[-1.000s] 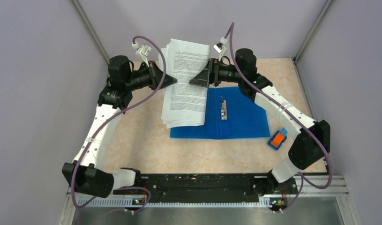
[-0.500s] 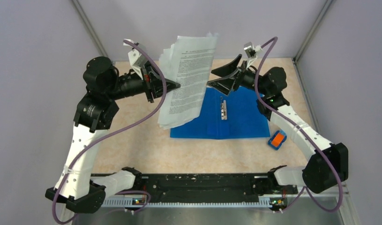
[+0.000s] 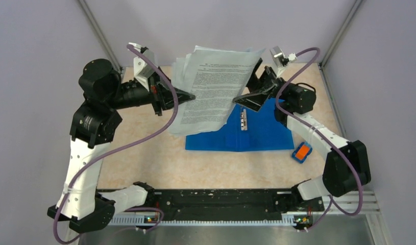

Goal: Put the files into the folder

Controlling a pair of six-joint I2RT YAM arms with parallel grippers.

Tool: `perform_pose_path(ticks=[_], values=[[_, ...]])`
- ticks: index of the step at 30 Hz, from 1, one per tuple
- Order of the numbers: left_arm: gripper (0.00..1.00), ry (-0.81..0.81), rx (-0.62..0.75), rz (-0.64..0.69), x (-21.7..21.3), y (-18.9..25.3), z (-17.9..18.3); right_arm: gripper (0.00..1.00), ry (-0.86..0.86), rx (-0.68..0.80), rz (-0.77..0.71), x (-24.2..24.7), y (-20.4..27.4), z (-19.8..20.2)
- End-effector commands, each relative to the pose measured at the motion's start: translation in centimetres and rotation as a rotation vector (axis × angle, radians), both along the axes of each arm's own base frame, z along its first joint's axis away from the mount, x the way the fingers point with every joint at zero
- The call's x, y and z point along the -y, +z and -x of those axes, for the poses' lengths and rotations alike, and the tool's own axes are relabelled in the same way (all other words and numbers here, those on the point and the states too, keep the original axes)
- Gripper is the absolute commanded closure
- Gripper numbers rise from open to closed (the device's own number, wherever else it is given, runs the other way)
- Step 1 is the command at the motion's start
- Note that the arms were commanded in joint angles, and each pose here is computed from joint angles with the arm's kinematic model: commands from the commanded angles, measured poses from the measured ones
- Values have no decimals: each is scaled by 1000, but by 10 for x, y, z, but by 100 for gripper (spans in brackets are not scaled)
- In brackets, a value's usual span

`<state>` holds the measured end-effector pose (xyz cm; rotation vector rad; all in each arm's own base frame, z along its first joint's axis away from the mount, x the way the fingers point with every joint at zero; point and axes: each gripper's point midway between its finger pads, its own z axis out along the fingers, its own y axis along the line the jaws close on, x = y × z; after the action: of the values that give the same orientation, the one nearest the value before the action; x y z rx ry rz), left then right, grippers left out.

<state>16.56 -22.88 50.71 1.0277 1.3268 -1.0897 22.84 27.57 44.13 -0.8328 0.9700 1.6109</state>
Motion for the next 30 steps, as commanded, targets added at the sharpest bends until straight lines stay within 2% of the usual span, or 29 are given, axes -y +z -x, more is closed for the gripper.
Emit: perform_pose_path(ticks=[1,6,10,15,17,21,26,29,30], values=[[100,-54,66,15,0,18,14,1,123,162,-63,10,26,35],[100,-50,70,20,0,20,12,1,143,159,-55,4,24,30],[100,-23,65,15,1,19,3,1,195,183,-54,-4,28,40],[100,108,59,18,-4,20,-22,2,236,208,-42,-9,31,53],[100,164,57,21,-8,21,-31,7,235,207,-42,-8,31,54],[100,284,41,28,-18,20,-51,25,219,183,-47,-5,31,50],[100,333,22,52,-23,17,-58,57,148,107,-28,-8,29,31],[100,332,4,47,-21,11,-61,77,37,83,-22,-11,30,14],[100,333,0,45,-21,10,-62,83,-7,36,0,-13,26,4]])
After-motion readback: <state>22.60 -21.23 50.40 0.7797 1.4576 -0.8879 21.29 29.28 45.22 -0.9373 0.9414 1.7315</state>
